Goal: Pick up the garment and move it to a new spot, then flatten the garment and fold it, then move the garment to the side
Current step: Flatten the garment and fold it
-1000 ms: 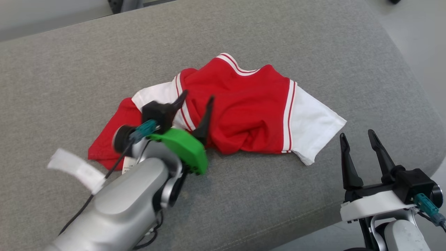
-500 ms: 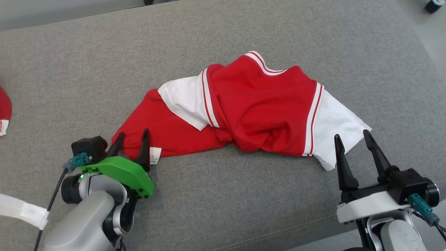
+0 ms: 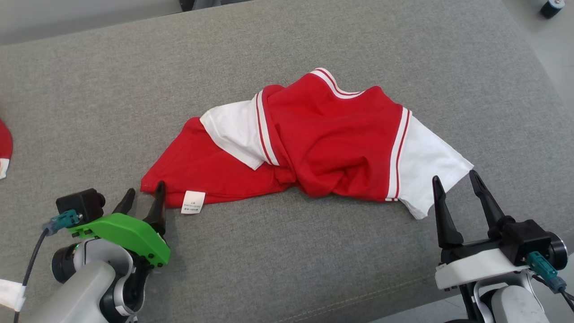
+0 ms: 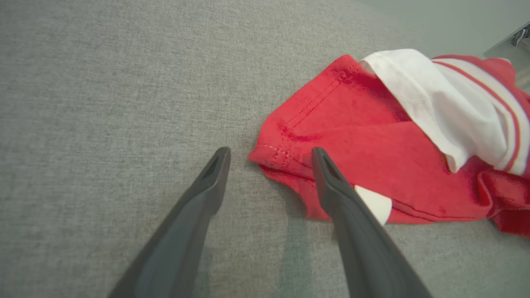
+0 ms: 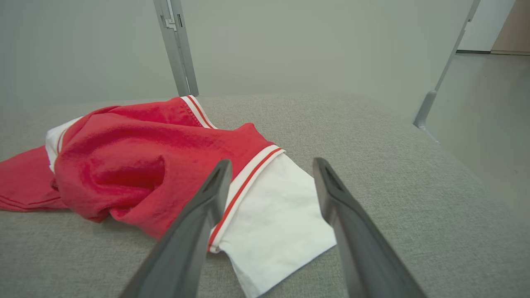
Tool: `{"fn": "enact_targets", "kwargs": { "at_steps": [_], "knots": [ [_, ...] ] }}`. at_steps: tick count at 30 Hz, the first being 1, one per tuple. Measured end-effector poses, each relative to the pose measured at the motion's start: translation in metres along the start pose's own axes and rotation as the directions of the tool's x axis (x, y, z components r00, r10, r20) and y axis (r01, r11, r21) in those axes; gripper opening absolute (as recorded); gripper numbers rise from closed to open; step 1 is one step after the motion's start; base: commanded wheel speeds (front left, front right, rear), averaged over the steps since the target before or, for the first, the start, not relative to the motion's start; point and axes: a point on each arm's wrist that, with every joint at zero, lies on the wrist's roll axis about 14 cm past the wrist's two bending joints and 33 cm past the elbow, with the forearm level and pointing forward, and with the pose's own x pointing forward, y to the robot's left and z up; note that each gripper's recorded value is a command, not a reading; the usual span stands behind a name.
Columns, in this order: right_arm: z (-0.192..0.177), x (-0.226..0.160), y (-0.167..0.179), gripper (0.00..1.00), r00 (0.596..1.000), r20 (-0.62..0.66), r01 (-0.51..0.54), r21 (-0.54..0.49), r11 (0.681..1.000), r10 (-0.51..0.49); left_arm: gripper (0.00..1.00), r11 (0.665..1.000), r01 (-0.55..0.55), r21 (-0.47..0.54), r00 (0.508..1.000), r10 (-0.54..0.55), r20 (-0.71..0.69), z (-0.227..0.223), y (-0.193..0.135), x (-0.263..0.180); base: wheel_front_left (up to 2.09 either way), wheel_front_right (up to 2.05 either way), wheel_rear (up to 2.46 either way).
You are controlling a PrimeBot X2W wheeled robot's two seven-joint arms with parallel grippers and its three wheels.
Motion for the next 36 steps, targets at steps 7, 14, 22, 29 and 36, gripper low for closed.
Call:
{"fn": "enact_targets", "kwargs": {
  "at_steps": [7,14,22,29,36],
  "knots": [
    [-0.001,0.001,0.004,1.00,1.000,-0.002,-0.012,-0.003,1.000,0.012,1.00,0.997,0.029,-0.073,0.999,-0.031,-0.023,-0.007,-0.011,0.002,0.00,0.00,0.00],
    [0.003,-0.002,0.001,1.00,1.000,0.007,-0.004,-0.007,1.000,0.004,0.00,0.995,0.058,-0.087,0.998,-0.058,0.005,-0.002,-0.019,0.006,0.00,0.00,0.00],
    [0.001,-0.011,0.000,1.00,1.000,-0.001,0.002,-0.001,1.000,-0.002,0.00,0.988,0.152,0.003,0.977,-0.151,0.150,0.045,-0.049,-0.003,0.00,0.00,0.00],
    [-0.002,-0.010,0.011,1.00,0.999,-0.008,-0.032,0.010,0.999,0.032,0.00,0.982,0.183,0.054,0.959,-0.190,0.209,0.064,-0.067,-0.043,0.00,0.00,0.00],
    [-0.004,-0.007,0.026,1.00,0.997,-0.010,-0.077,0.020,0.997,0.077,0.00,0.988,0.096,-0.118,0.986,-0.079,0.146,0.019,-0.036,-0.085,0.00,0.00,0.00]
  ]
}}
